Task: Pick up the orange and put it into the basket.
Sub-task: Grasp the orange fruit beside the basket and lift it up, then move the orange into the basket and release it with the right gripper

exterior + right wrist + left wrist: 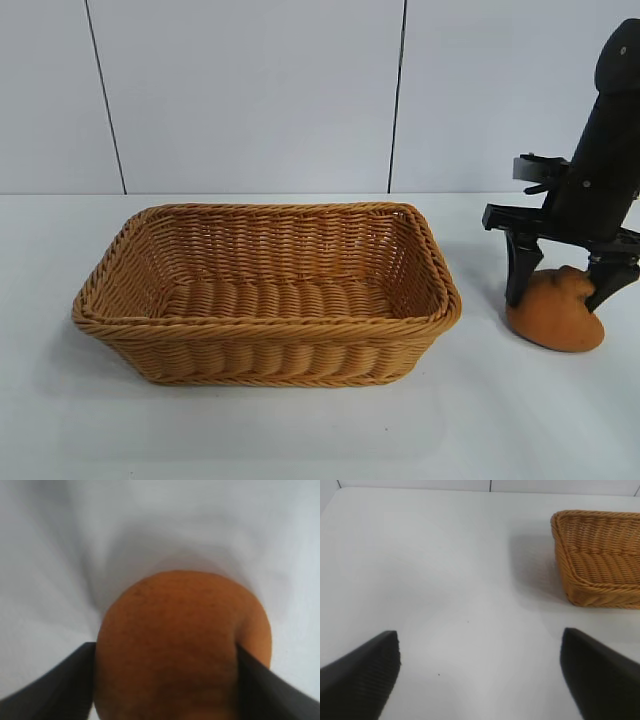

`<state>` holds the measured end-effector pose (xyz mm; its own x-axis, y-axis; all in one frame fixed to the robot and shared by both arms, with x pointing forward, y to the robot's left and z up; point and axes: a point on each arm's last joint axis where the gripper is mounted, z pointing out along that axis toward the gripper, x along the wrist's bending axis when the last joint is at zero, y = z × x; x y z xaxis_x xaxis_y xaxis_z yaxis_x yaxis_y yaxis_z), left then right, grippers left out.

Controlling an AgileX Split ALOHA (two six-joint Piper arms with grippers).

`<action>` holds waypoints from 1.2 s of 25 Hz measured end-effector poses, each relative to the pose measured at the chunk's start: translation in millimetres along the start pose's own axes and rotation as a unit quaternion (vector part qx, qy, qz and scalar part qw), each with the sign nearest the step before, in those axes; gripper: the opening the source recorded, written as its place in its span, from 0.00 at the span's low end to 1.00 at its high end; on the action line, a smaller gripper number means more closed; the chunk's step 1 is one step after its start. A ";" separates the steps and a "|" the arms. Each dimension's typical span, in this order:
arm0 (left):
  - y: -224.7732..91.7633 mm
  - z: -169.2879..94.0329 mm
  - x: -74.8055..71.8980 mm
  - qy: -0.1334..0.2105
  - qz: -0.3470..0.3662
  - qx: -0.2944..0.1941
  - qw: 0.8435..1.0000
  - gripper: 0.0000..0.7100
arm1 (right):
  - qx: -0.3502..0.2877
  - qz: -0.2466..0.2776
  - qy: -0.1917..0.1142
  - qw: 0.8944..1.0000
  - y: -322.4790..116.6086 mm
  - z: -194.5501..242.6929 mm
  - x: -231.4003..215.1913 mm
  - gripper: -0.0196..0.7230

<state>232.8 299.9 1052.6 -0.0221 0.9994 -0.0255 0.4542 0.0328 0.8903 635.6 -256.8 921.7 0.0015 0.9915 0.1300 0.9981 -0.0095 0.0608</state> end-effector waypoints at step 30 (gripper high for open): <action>0.0 0.0 0.0 0.000 0.000 0.000 1.000 0.87 | -0.145 -0.247 0.095 0.953 -49.9 -82.4 235.3 0.07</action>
<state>232.8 299.9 1052.6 -0.0221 0.9994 -0.0255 0.4542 0.0328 0.8903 581.1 -33.7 1030.8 -0.5023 0.8436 0.1900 0.8153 0.3889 0.4289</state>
